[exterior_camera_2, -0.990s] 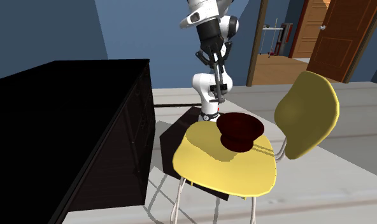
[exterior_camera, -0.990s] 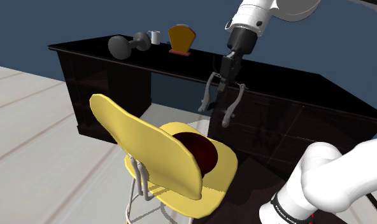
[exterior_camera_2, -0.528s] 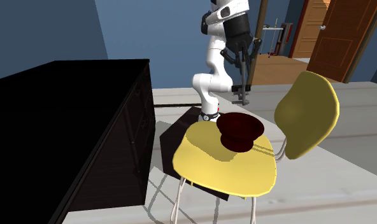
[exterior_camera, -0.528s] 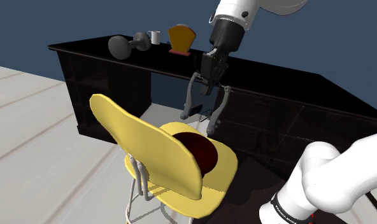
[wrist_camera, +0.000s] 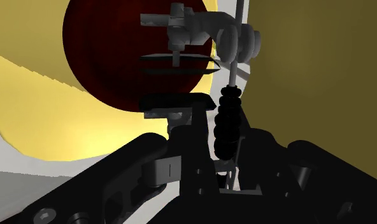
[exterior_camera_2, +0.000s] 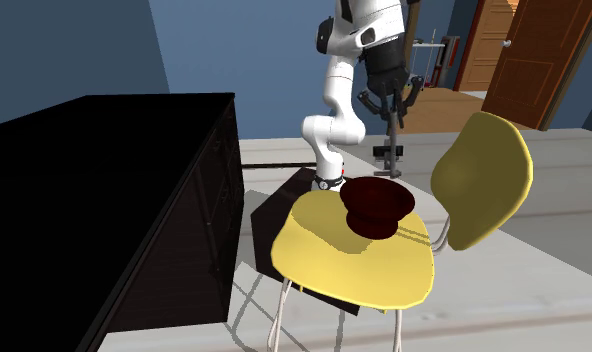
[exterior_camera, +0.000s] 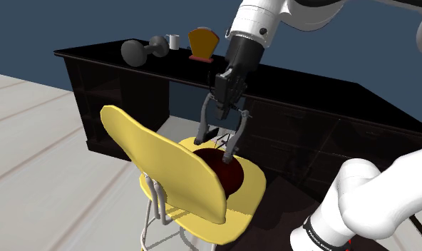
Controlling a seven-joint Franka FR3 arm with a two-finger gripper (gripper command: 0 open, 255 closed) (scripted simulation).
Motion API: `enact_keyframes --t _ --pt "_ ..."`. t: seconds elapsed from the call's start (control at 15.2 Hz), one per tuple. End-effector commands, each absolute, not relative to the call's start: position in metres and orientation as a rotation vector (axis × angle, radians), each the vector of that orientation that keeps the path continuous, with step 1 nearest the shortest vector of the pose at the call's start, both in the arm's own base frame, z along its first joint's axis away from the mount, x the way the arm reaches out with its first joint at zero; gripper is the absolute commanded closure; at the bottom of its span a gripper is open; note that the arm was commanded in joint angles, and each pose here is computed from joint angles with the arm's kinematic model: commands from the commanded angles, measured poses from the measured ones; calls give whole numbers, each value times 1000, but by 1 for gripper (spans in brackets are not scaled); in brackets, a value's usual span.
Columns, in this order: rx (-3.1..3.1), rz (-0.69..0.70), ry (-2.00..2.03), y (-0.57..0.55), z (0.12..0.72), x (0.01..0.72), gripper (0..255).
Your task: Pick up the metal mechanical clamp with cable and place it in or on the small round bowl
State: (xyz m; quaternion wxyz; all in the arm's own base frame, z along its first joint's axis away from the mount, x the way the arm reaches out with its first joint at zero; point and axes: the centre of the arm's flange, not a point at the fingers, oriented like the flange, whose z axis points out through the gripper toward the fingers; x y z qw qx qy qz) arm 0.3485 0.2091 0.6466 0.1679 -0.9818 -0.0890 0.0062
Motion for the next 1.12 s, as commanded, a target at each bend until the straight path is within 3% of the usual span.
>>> enact_keyframes --t 0.0,0.66,1.06 --pt "-2793 17 -253 208 635 349 255" --pt "-2793 17 -253 208 580 349 255" --pt "-2793 17 -253 208 580 349 255"
